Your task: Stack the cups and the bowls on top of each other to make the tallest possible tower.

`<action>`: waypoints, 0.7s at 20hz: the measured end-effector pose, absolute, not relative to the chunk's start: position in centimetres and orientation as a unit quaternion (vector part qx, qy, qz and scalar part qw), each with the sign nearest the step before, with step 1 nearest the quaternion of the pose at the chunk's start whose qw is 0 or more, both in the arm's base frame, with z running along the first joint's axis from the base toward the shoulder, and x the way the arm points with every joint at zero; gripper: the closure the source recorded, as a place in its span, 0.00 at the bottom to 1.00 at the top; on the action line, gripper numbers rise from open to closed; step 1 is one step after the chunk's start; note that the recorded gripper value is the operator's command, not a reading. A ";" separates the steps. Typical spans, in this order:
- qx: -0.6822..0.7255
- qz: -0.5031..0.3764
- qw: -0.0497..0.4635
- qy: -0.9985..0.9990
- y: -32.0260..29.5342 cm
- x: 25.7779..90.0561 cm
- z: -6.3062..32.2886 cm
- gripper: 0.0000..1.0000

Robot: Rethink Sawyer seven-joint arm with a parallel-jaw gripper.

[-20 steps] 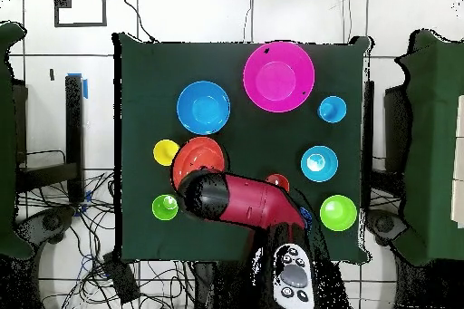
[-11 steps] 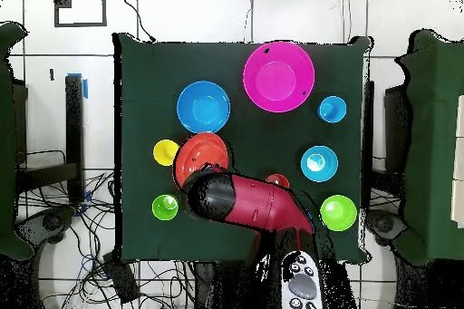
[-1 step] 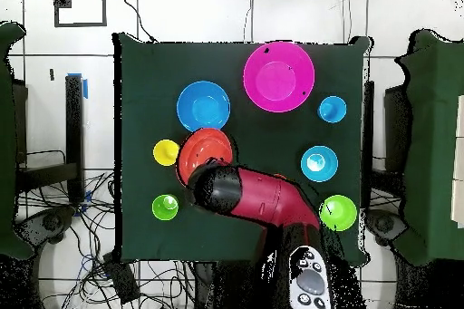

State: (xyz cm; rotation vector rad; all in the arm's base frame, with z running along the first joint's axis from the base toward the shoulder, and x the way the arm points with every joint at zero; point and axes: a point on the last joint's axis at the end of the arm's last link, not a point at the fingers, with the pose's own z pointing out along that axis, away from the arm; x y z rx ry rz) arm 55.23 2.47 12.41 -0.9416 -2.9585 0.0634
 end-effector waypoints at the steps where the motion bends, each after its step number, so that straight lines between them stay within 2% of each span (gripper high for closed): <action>1: -0.304 0.020 0.020 -0.952 2.3 55.4 12.4 1.00; 6: -0.301 0.022 0.031 -0.953 1.9 57.9 11.5 1.00; 14: -0.285 0.028 0.016 -0.958 2.8 60.8 10.1 1.00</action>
